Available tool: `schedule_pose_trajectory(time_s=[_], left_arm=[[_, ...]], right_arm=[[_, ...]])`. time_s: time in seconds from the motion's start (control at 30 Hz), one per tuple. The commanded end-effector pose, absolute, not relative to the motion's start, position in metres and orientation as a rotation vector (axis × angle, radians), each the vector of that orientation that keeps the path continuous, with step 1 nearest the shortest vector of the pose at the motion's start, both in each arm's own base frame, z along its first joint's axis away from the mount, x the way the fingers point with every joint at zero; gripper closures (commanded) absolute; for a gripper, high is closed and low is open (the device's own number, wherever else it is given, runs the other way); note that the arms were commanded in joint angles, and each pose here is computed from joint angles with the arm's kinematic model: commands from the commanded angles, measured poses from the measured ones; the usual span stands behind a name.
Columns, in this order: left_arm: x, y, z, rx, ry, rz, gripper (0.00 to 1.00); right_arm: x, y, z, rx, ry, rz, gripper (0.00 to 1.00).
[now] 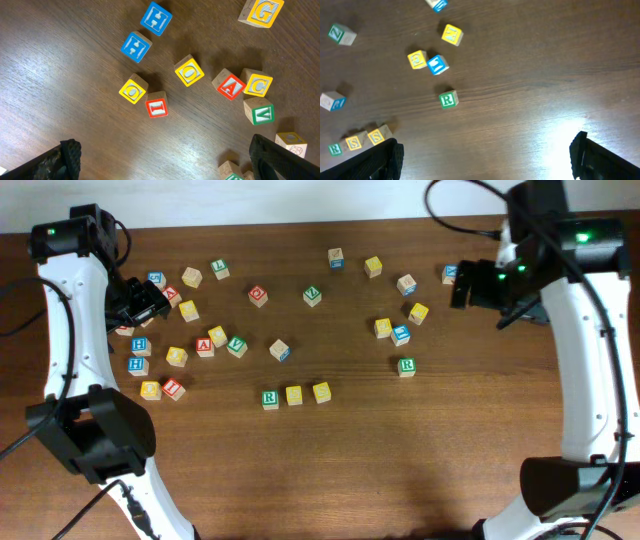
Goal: Spell out RSS
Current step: 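Open and raise the right gripper, withdrawing to the upper right, then move both grippers down to opposite ends of the R-S-S row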
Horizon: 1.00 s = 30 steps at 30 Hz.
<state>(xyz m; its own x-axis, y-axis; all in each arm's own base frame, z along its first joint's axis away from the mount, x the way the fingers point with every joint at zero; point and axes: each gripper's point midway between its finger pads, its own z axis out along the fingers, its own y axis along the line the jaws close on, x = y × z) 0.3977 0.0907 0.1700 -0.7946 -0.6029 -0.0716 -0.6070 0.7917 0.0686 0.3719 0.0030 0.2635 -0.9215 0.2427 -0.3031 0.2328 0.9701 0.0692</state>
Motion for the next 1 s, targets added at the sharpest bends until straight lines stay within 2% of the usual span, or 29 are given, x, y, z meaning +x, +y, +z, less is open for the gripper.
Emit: schedule_pose_trajectory(time_s=[0.0, 0.17, 0.23, 0.33, 0.43, 0.47, 0.53, 0.6, 0.77, 0.87, 0.97], left_arm=[[0.399, 0.091, 0.172, -1.008, 2.917, 0.135, 0.01], [0.399, 0.092, 0.172, -1.008, 2.917, 0.136, 0.01], [0.399, 0.091, 0.172, -1.008, 2.918, 0.130, 0.01], [0.397, 0.089, 0.171, -1.011, 2.928, 0.123, 0.01], [0.392, 0.058, 0.171, -1.009, 3.000, -0.132, 0.01], [0.392, 0.043, 0.173, -0.894, 3.044, -0.242, 0.00], [0.390, 0.026, 0.174, -0.732, 3.095, -0.312, 0.11], [0.390, 0.010, 0.179, -0.654, 3.101, -0.330, 0.13], [0.378, -0.012, 0.228, -0.506, 2.997, -0.330, 0.12], [0.358, -0.014, 0.274, -0.438, 2.875, -0.271, 0.12], [0.336, -0.027, 0.292, -0.376, 2.841, -0.282, 0.12]], right_arm=[[0.371, 0.008, 0.260, 0.342, 2.824, 0.144, 0.02], [0.373, 0.010, 0.261, 0.338, 2.816, 0.155, 0.02], [0.376, 0.034, 0.264, 0.303, 2.807, 0.354, 0.02], [0.377, 0.039, 0.264, 0.296, 2.809, 0.393, 0.02], [0.375, 0.040, 0.258, 0.302, 2.841, 0.405, 0.02], [0.374, 0.044, 0.253, 0.298, 2.860, 0.419, 0.02], [0.376, 0.049, 0.246, 0.286, 2.884, 0.421, 0.02], [0.377, 0.055, 0.239, 0.269, 2.906, 0.422, 0.02], [0.377, 0.058, 0.236, 0.255, 2.915, 0.417, 0.02], [0.377, 0.058, 0.236, 0.256, 2.914, 0.418, 0.02], [0.378, 0.059, 0.236, 0.253, 2.911, 0.418, 0.02]])
